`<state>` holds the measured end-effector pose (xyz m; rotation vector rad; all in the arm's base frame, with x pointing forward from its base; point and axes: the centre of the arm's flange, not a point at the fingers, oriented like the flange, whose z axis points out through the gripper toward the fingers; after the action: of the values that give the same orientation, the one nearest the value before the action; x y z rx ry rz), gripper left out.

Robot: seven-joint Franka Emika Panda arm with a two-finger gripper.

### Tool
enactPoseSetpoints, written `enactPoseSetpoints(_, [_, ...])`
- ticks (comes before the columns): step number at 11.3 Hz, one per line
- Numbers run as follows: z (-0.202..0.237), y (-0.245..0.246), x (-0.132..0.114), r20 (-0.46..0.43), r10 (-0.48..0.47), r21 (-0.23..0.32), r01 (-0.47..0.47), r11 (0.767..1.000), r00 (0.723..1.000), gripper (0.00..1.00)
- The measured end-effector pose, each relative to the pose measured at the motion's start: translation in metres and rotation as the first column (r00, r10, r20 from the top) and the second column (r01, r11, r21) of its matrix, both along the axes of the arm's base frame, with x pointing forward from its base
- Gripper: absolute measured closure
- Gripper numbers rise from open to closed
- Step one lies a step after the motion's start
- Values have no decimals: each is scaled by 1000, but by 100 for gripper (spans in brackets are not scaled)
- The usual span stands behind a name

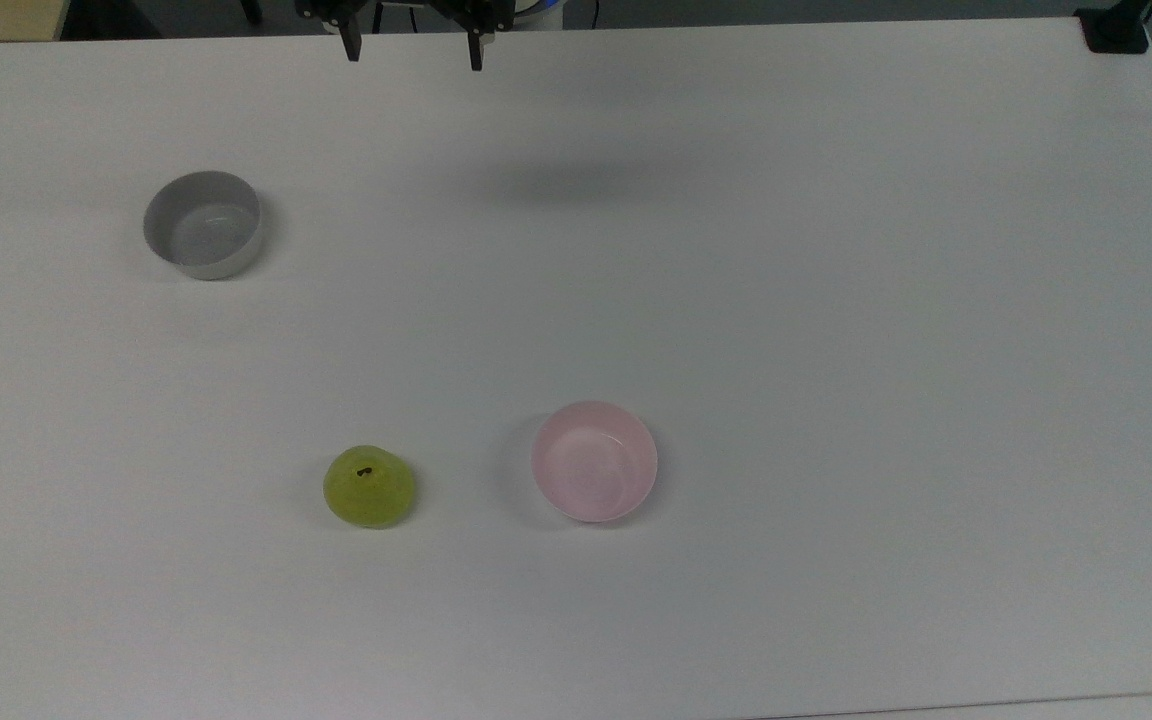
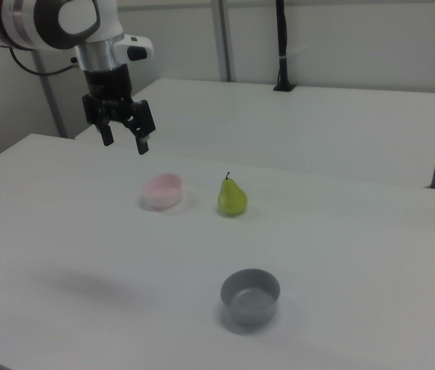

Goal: Place the pear in the bowl

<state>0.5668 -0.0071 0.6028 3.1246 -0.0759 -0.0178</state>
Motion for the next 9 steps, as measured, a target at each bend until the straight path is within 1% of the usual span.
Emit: enactPoseSetpoints(9, [-1, 0, 1, 2, 8, 0, -8, 1000, 1000, 0])
